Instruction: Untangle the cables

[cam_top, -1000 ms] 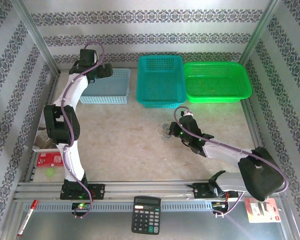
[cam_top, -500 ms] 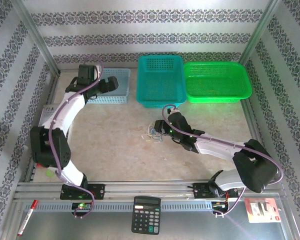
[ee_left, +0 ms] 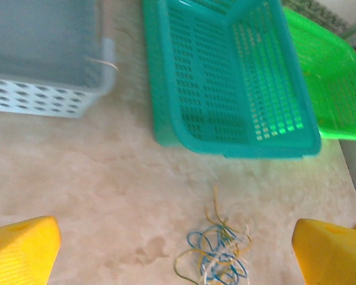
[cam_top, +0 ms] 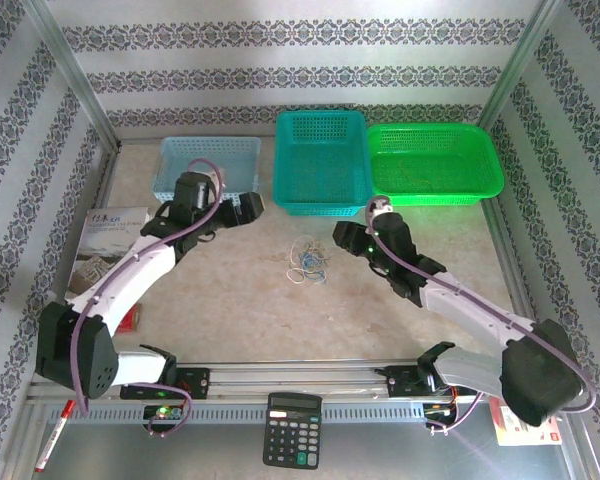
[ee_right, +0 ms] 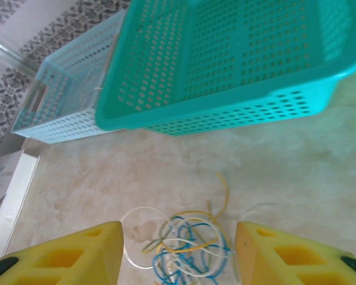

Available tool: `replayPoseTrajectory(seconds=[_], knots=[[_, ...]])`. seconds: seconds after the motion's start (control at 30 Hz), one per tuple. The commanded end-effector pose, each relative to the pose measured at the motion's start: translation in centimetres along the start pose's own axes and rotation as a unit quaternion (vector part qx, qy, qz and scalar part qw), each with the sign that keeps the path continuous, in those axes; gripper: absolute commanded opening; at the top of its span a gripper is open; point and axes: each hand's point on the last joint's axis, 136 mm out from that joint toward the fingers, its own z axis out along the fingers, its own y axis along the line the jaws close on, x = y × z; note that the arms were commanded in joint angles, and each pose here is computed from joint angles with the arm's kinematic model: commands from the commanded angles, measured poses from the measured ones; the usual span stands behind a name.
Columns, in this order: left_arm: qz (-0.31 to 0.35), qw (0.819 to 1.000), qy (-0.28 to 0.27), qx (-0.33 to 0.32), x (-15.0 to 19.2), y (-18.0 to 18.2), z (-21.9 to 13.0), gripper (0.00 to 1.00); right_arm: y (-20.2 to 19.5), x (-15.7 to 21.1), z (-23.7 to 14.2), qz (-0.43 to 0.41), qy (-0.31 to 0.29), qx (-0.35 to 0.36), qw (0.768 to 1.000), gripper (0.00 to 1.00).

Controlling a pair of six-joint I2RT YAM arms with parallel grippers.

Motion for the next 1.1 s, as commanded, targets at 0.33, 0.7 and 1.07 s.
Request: replayPoseTrajectory(seconds=[0.33,0.7,1.07], knots=[[0.052,0.997,0.059,0.008,9.5,-2.9,3.2,0.82,-3.2,5.7,0.0,0.017,0.101,-0.016,0.995,0.45],[0.095,0.991,0.090,0.011,11.2,-4.6,7.7,0.81,-2.3,7.6,1.6,0.015,0.137,-0.031,0.990,0.43],[0.104,0.991,0.083,0.000,10.9,-4.4,11.2,0.37,-0.6,8.0,2.1,0.005,0.152,-0.058,0.987,0.42]])
